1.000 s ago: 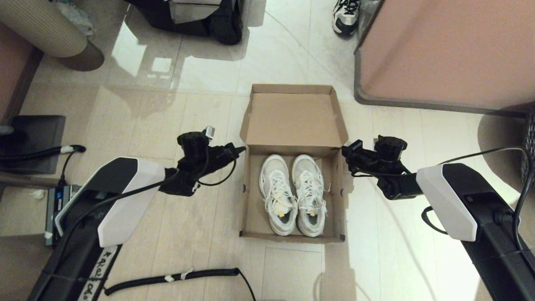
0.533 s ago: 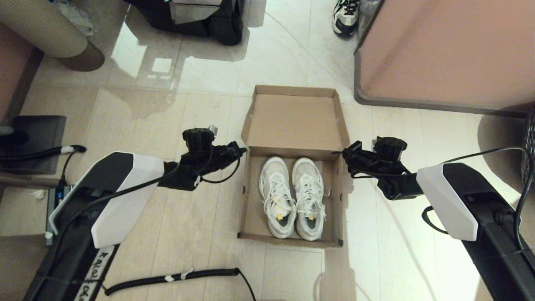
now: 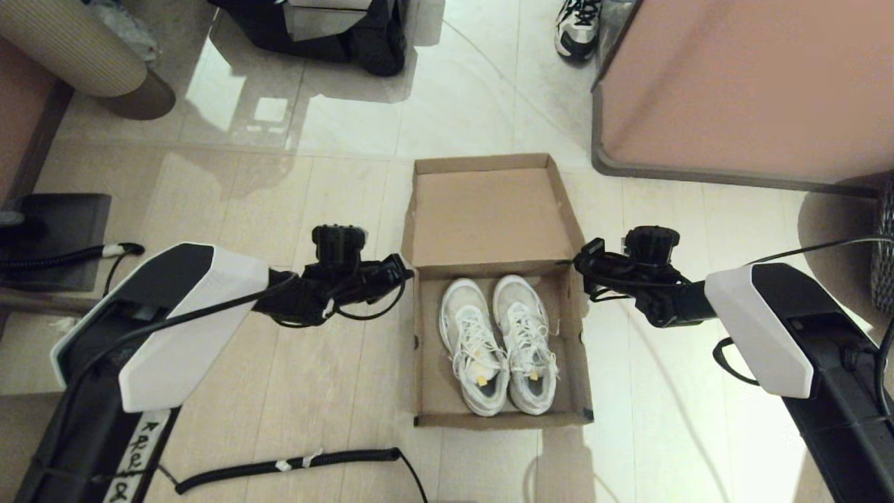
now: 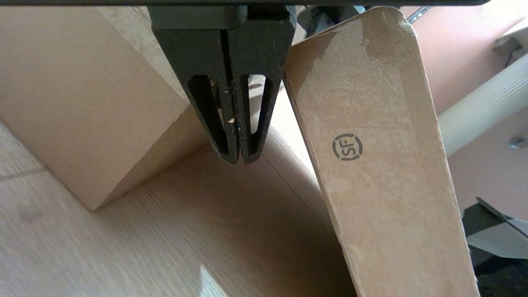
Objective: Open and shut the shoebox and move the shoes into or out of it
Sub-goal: Close the shoe box
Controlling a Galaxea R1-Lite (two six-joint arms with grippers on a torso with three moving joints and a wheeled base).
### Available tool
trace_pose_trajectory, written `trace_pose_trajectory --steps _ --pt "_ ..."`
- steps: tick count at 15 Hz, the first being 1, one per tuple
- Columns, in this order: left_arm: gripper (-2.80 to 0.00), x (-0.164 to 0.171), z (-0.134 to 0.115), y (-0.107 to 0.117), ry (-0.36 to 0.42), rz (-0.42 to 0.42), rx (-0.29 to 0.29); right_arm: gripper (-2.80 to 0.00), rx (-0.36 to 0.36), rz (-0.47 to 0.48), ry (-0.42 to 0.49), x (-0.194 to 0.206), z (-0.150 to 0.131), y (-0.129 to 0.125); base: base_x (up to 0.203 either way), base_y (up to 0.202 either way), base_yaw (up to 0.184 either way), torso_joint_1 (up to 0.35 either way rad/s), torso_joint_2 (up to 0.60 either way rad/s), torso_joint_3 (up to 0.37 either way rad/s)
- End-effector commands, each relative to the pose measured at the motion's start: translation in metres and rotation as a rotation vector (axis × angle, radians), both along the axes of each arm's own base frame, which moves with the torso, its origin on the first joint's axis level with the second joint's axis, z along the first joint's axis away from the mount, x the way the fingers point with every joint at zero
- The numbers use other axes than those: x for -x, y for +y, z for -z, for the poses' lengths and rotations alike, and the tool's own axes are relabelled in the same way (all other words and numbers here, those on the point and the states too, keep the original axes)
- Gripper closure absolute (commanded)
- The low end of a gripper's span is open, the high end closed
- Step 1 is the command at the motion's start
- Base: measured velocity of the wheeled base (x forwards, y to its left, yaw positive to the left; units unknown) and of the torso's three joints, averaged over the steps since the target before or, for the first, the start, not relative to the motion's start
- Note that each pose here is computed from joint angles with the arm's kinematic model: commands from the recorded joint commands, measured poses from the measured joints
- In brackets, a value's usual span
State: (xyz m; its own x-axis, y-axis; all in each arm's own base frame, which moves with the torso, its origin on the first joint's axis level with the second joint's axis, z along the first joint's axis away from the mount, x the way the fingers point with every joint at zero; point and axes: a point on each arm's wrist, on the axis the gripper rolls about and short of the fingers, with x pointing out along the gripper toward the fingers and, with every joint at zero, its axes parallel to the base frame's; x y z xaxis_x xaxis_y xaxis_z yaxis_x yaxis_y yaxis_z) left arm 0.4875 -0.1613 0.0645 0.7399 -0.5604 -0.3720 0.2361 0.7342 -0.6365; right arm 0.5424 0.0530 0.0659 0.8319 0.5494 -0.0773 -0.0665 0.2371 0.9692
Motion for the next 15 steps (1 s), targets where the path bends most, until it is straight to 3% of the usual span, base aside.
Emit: trace_pose_trajectory --steps 1,4,9,15 --pt "0.00 0.008 -0.005 0.000 0.012 0.004 0.000 0.00 -0.005 -0.002 0.006 0.007 -0.010 -0.001 0.000 0.000 0.000 0.000 0.00 0.000" --pt "0.00 0.014 -0.008 -0.001 0.022 0.005 0.003 0.00 0.006 -0.005 0.067 0.023 -0.008 -0.001 0.000 0.000 0.000 0.000 0.00 0.000" --pt "0.00 0.011 -0.012 0.003 0.006 -0.006 0.007 0.00 0.099 -0.022 0.156 0.060 0.008 -0.005 0.000 0.000 0.000 0.000 0.00 0.000" --pt "0.00 0.014 -0.019 0.005 -0.003 -0.031 -0.001 0.00 0.122 0.012 0.155 0.075 0.011 -0.023 0.000 0.000 0.000 0.000 0.00 0.000"
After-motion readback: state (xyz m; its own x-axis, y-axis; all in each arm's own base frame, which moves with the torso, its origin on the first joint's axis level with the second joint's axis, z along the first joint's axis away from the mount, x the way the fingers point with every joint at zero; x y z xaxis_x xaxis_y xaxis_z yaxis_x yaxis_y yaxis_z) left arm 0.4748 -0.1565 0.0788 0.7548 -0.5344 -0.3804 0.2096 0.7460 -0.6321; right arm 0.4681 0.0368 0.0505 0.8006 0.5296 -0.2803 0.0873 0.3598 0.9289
